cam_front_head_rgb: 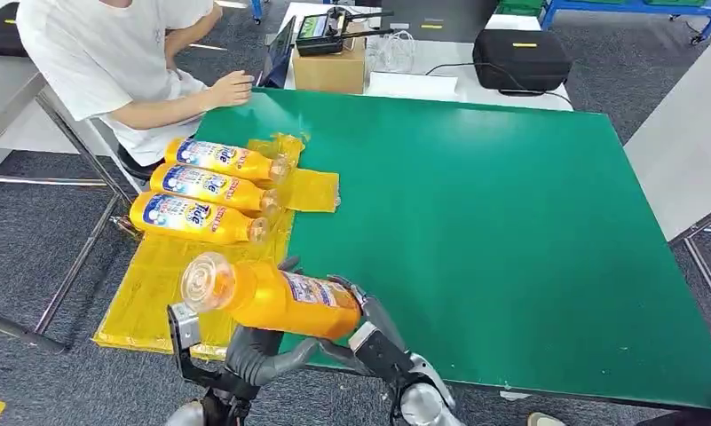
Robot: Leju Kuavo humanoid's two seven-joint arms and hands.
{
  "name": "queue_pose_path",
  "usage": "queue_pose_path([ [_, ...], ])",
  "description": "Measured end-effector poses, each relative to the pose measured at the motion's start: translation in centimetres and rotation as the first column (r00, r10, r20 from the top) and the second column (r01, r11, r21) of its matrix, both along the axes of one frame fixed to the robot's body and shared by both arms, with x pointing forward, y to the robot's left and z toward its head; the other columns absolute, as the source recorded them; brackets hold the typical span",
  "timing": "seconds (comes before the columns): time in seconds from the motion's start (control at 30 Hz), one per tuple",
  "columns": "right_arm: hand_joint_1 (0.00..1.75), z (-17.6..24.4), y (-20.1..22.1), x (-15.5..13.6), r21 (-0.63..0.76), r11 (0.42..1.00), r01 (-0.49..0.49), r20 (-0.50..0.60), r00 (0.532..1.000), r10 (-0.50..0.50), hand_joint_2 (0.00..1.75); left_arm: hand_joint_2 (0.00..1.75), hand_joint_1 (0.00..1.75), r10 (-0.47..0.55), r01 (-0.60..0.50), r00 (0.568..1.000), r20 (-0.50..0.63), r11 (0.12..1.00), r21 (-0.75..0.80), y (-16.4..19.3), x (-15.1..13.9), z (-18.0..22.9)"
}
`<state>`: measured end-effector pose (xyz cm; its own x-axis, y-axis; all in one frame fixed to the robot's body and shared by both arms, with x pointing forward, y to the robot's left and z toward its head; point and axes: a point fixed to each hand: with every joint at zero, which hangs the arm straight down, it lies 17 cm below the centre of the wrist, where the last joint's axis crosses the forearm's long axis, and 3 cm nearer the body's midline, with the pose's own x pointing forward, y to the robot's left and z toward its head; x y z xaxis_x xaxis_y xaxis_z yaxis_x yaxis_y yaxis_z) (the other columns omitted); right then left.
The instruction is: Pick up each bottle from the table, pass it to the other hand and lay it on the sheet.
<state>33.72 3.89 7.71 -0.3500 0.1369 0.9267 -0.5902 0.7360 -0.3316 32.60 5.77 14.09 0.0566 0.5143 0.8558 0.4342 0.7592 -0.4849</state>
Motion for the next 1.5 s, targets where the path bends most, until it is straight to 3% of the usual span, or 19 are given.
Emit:
queue_pose_path([
  [0.3, 1.75, -0.5, 1.9, -0.9, -0.079, 0.995, -0.061, 0.053, 0.996, 0.066, 1.75, 1.75, 0.00, 0.029, -0.028, 0.999, -0.017, 0.999, 0.033, 0.2, 1.2, -0.4],
  [0.33, 1.75, -0.5, 2.0, -1.0, -0.088, 0.994, -0.065, 0.061, 0.996, 0.070, 1.75, 1.75, 0.56, 0.032, -0.031, 0.999, -0.022, 0.999, 0.035, 0.2, 1.3, -0.5],
  [0.37, 1.75, -0.4, 2.1, -0.9, -0.091, 0.994, -0.066, 0.065, 0.995, 0.072, 1.75, 1.75, 1.75, 0.032, -0.031, 0.999, -0.026, 0.999, 0.028, 0.2, 1.4, -0.5],
  [0.47, 1.75, -0.4, 2.5, -1.0, -0.098, 0.992, -0.082, 0.073, 0.993, 0.090, 1.75, 1.75, 1.75, 0.025, -0.028, 0.998, -0.064, 0.999, -0.041, 0.4, 1.7, -0.4],
  [0.5, 0.63, -0.4, 2.6, -1.0, -0.100, 0.991, -0.089, 0.074, 0.993, 0.097, 1.75, 1.75, 1.75, 0.028, -0.033, 0.997, -0.072, 0.998, -0.061, 0.7, 1.8, -0.3],
  [0.53, 0.02, -0.4, 2.7, -1.1, -0.100, 0.991, -0.094, 0.074, 0.992, 0.102, 1.75, 1.75, 1.75, 0.034, -0.040, 0.996, -0.077, 0.996, -0.075, 0.8, 1.9, -0.3],
  [0.73, 0.00, -0.6, 3.9, -2.3, -0.092, 0.987, -0.132, 0.067, 0.988, 0.139, 1.75, 1.75, 1.75, 0.096, -0.104, 0.993, -0.070, 0.988, -0.113, 2.3, 2.6, 0.6],
  [0.77, 0.00, -0.6, 4.0, -2.4, -0.093, 0.986, -0.135, 0.068, 0.988, 0.142, 0.00, 1.75, 1.75, 0.099, -0.106, 0.993, -0.070, 0.988, -0.115, 2.3, 2.7, 0.6],
  [1.07, 0.00, 0.4, 4.1, -2.5, -0.058, 0.992, -0.111, 0.110, 0.987, 0.117, 0.00, 1.75, 1.75, 0.191, -0.194, 0.981, -0.043, 0.978, -0.079, 4.1, 3.6, 1.1],
  [1.13, 0.00, 0.5, 3.9, -2.5, -0.050, 0.994, -0.096, 0.122, 0.987, 0.102, 0.00, 1.75, 1.75, 0.237, -0.237, 0.971, -0.018, 0.971, -0.015, 4.9, 4.1, 1.0],
  [1.2, 0.00, 0.5, 3.7, -2.7, -0.044, 0.996, -0.081, 0.133, 0.987, 0.086, 0.00, 1.75, 1.75, 0.298, -0.307, 0.951, 0.081, 0.942, 0.135, 5.9, 4.6, 1.0],
  [1.3, 0.00, 0.4, 3.3, -3.0, -0.045, 0.997, -0.061, 0.151, 0.986, 0.067, 0.00, 1.75, 1.75, 0.336, -0.424, 0.898, 0.284, 0.832, 0.358, 7.3, 5.5, 1.6],
  [1.37, 0.00, 0.6, 2.7, -2.9, -0.048, 0.998, -0.046, 0.170, 0.984, 0.054, 0.00, 1.75, 1.75, 0.298, -0.533, 0.833, 0.466, 0.659, 0.531, 8.0, 5.9, 1.8],
  [1.43, 0.00, 0.8, 1.9, -2.7, -0.038, 0.999, -0.026, 0.174, 0.984, 0.032, 0.00, 1.75, 1.75, 0.188, -0.613, 0.774, 0.604, 0.462, 0.641, 8.1, 6.3, 1.7],
  [1.5, 0.00, 1.0, 1.1, -2.4, -0.029, 1.000, -0.007, 0.175, 0.985, 0.012, 0.00, 1.75, 1.75, 0.105, -0.587, 0.793, 0.600, 0.396, 0.706, 7.8, 6.6, 0.2],
])
